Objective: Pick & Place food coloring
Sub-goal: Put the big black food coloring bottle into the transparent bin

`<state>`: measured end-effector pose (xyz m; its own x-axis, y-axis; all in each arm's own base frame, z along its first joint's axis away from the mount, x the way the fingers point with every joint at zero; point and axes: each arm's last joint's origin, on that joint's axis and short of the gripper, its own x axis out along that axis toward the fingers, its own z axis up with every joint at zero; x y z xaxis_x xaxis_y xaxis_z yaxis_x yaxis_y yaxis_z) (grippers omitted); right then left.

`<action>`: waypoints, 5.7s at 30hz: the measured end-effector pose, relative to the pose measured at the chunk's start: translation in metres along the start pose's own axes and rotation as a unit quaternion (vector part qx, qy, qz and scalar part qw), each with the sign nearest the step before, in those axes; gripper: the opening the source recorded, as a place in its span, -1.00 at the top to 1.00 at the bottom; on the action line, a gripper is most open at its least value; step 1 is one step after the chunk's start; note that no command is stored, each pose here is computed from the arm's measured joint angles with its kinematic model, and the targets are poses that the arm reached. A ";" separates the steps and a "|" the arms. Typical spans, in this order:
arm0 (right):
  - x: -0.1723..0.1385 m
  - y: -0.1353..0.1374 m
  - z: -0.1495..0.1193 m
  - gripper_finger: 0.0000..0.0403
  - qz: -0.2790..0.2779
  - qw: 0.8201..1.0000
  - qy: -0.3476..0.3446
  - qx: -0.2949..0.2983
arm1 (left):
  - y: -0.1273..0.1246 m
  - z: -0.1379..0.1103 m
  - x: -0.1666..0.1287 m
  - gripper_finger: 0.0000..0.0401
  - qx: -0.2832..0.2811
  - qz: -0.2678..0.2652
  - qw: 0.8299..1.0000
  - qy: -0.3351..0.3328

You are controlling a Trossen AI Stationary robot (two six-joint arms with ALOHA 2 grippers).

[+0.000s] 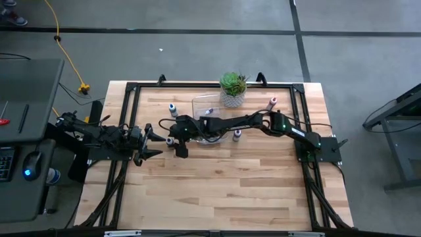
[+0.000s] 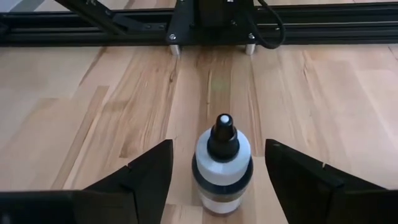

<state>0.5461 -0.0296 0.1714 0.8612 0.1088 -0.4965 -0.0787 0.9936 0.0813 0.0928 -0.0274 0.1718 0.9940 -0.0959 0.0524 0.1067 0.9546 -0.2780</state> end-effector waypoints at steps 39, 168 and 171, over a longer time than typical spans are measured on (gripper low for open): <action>-0.002 -0.003 0.001 0.46 -0.057 0.998 0.012 -0.002 | 0.000 0.000 0.000 -0.35 0.000 0.000 1.000 0.000; -0.104 -0.078 -0.051 0.46 -0.295 0.938 -0.022 0.182 | 0.000 0.000 0.000 -0.35 0.000 0.000 1.000 0.000; -0.103 -0.078 -0.053 0.46 -0.294 0.938 -0.018 0.182 | 0.000 0.000 0.000 -0.35 0.000 0.000 1.000 0.000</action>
<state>0.4372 -0.1165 0.1703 0.7187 -0.4616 -0.5200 0.5862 0.8045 0.0961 0.0928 -0.0274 0.1718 0.9940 -0.0962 0.0527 0.1072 0.9546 -0.2781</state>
